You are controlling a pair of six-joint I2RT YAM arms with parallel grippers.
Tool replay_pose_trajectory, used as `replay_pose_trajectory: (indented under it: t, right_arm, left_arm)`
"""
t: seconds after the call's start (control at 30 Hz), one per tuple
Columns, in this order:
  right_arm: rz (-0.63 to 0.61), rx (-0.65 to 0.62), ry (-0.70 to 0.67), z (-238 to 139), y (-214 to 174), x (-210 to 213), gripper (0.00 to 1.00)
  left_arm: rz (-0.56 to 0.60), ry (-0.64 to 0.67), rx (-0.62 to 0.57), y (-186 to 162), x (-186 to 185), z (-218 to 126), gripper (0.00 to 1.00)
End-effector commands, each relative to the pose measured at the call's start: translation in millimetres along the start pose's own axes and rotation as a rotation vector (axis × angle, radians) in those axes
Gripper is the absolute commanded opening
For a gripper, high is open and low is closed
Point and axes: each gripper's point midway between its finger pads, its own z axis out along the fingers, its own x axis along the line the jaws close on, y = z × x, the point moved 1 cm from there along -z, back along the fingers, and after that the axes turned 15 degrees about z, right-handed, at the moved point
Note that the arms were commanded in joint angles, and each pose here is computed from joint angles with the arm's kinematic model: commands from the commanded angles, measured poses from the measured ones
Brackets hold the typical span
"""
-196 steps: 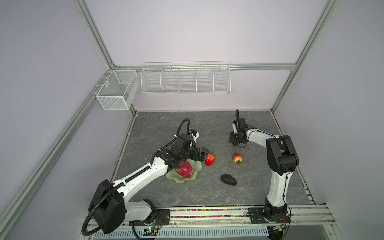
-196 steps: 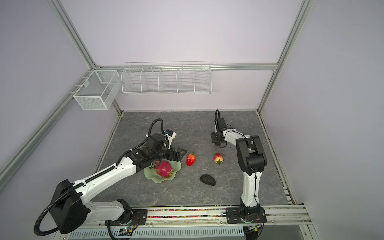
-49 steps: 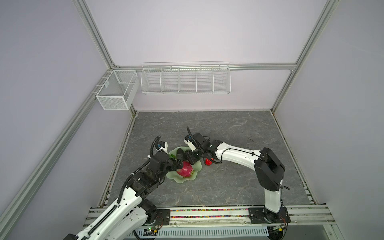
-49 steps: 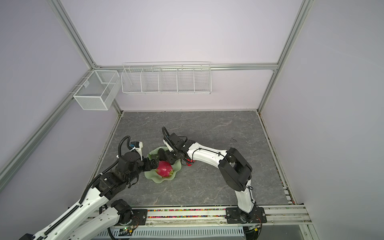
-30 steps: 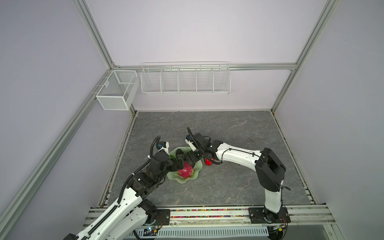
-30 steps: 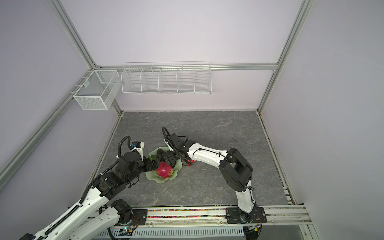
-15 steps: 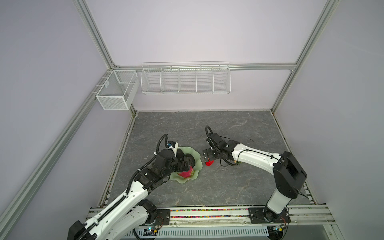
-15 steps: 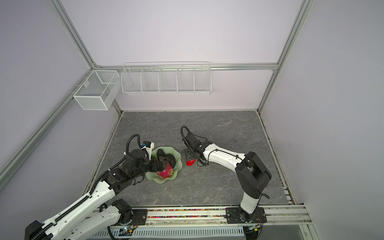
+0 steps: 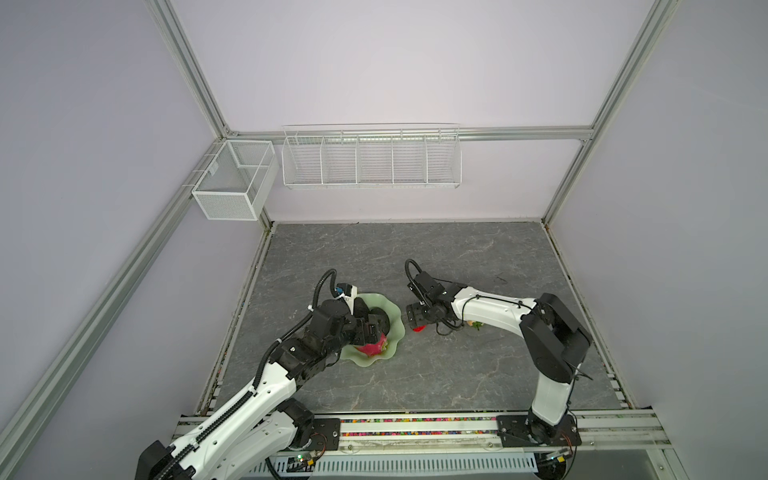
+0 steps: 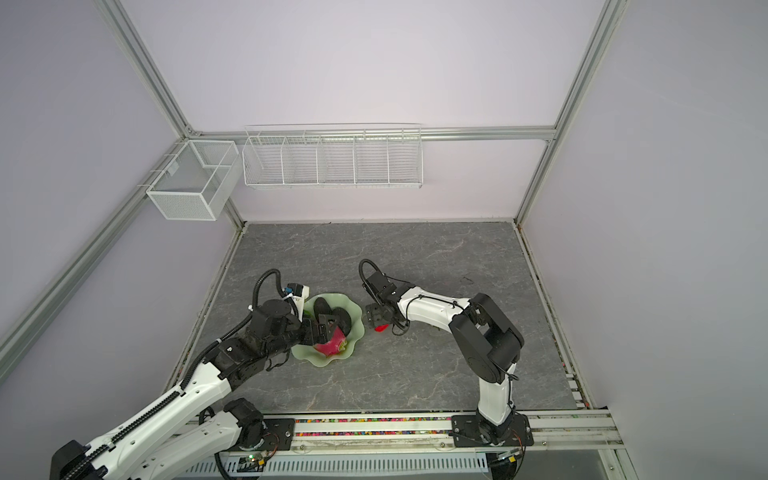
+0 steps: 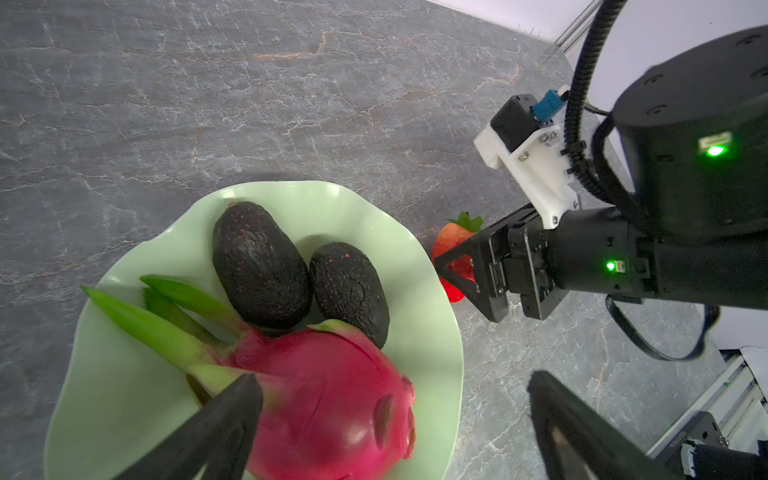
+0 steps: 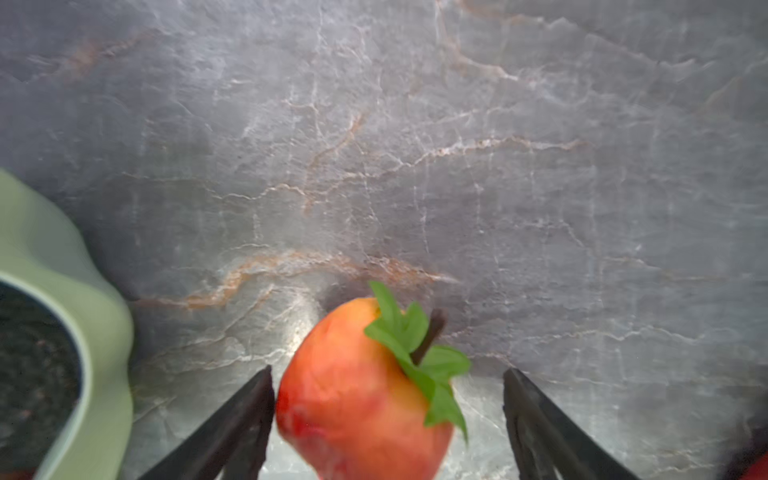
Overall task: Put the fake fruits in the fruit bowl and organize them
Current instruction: 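Grasp the red strawberry beside the bowl with the right gripper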
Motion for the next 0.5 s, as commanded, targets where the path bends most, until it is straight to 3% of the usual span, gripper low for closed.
replay_pose_trajectory:
  t: [0.0, 0.1, 0.33, 0.47]
  right_arm:
    - [0.029, 0.026, -0.012, 2.6, -2.8, -3.7, 0.84]
    - [0.029, 0.017, -0.014, 1.6, -0.9, -5.6, 0.68]
    - [0.027, 0.012, -0.015, -3.9, 1.1, -10.9, 0.56]
    - [-0.037, -0.032, 0.078, -19.6, 7.2, 2.0, 0.53]
  left_arm:
    - [-0.004, 0.0, -0.011, 1.6, 0.9, 2.4, 1.0]
    - [-0.005, -0.001, -0.01, 2.2, 0.6, 4.3, 0.99]
    - [-0.007, 0.004, -0.01, 1.6, 1.6, 3.9, 1.0]
    - [-0.009, 0.01, -0.018, 3.8, 2.1, 1.4, 1.0]
